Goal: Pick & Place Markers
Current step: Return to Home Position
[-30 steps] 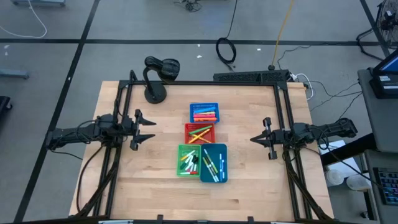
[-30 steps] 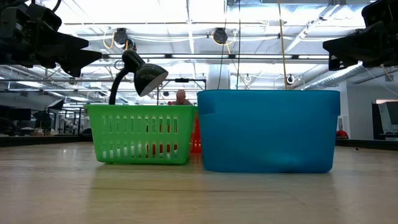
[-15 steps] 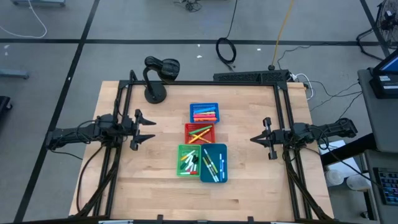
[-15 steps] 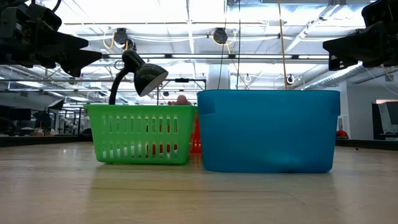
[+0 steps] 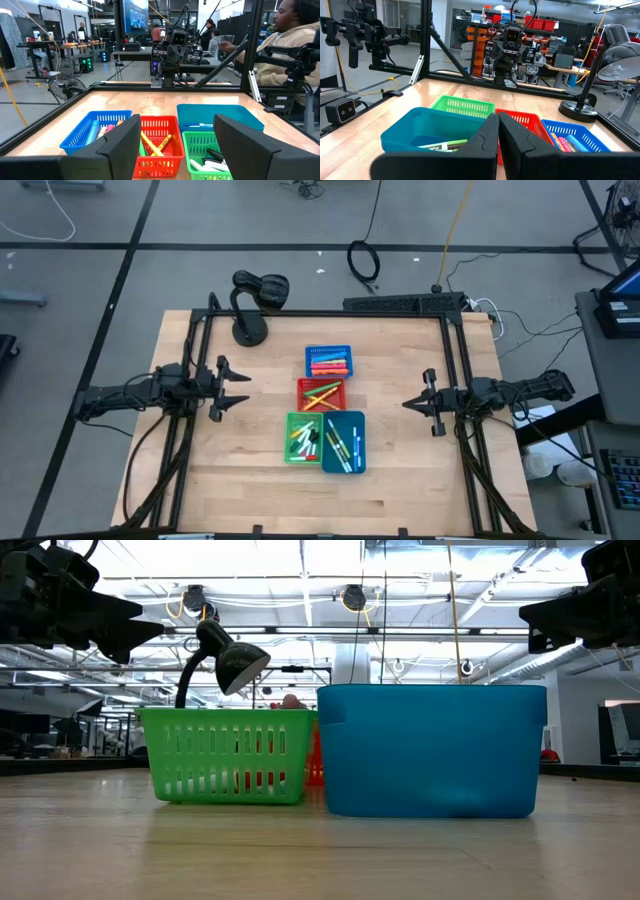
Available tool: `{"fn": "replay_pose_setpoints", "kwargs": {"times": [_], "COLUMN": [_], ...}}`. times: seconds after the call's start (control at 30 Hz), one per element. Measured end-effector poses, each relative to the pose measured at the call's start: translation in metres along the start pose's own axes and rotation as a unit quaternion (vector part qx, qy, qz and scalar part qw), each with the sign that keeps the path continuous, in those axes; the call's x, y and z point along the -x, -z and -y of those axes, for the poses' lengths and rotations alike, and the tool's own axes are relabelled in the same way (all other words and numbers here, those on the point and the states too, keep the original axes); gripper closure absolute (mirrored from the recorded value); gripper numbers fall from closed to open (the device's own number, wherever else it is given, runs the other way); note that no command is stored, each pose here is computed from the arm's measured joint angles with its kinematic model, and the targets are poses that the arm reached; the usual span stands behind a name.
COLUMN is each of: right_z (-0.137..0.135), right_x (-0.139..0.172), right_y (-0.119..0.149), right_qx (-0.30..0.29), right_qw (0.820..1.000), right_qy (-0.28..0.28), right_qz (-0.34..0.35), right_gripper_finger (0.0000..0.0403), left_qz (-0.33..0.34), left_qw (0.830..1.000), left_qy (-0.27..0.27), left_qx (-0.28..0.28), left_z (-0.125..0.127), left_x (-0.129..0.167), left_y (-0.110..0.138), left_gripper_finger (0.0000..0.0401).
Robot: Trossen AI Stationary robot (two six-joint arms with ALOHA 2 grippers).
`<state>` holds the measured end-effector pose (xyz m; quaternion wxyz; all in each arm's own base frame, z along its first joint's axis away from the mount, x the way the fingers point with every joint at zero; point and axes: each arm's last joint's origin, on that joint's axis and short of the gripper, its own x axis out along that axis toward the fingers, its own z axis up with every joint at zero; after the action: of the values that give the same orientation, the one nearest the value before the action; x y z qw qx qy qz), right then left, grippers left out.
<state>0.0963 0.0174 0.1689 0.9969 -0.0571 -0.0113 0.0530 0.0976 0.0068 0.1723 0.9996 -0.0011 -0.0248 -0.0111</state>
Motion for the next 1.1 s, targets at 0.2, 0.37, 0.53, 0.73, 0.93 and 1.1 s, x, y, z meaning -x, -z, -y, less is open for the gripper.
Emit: {"fn": "replay_pose_setpoints", "kwargs": {"times": [0.2, 0.37, 0.53, 0.73, 0.93, 1.1], "right_z": [0.0, 0.0, 0.0, 0.0, 0.0, 0.0], "right_x": [0.0, 0.0, 0.0, 0.0, 0.0, 0.0], "right_y": [0.0, 0.0, 0.0, -0.0001, -0.0001, 0.0], "right_qx": [0.0, 0.0, 0.0, 0.0, 0.0, 0.0], "right_qw": [1.0, 1.0, 1.0, 1.0, 1.0, 1.0], "right_qy": [0.0, 0.0, 0.0, 0.0, 0.0, 0.0], "right_qz": [0.0, 0.0, 0.0, 0.0, 0.0, 0.0], "right_gripper_finger": [0.0403, 0.0403, 0.0403, 0.0403, 0.0403, 0.0403], "left_qz": [0.0, 0.0, 0.0, 0.0, 0.0, 0.0], "left_qw": [1.0, 1.0, 1.0, 1.0, 1.0, 1.0], "left_qy": [0.0, 0.0, 0.0, 0.0, 0.0, 0.0], "left_qx": [0.0, 0.0, 0.0, 0.0, 0.0, 0.0], "left_z": [0.0, 0.0, 0.0, 0.0, 0.0, 0.0], "left_x": [0.0, 0.0, 0.0, 0.0, 0.0, 0.0], "left_y": [0.0, 0.0, 0.0, 0.0, 0.0, 0.0], "left_gripper_finger": [0.0147, 0.0136, 0.0134, 0.0146, 0.0149, 0.0138]}}
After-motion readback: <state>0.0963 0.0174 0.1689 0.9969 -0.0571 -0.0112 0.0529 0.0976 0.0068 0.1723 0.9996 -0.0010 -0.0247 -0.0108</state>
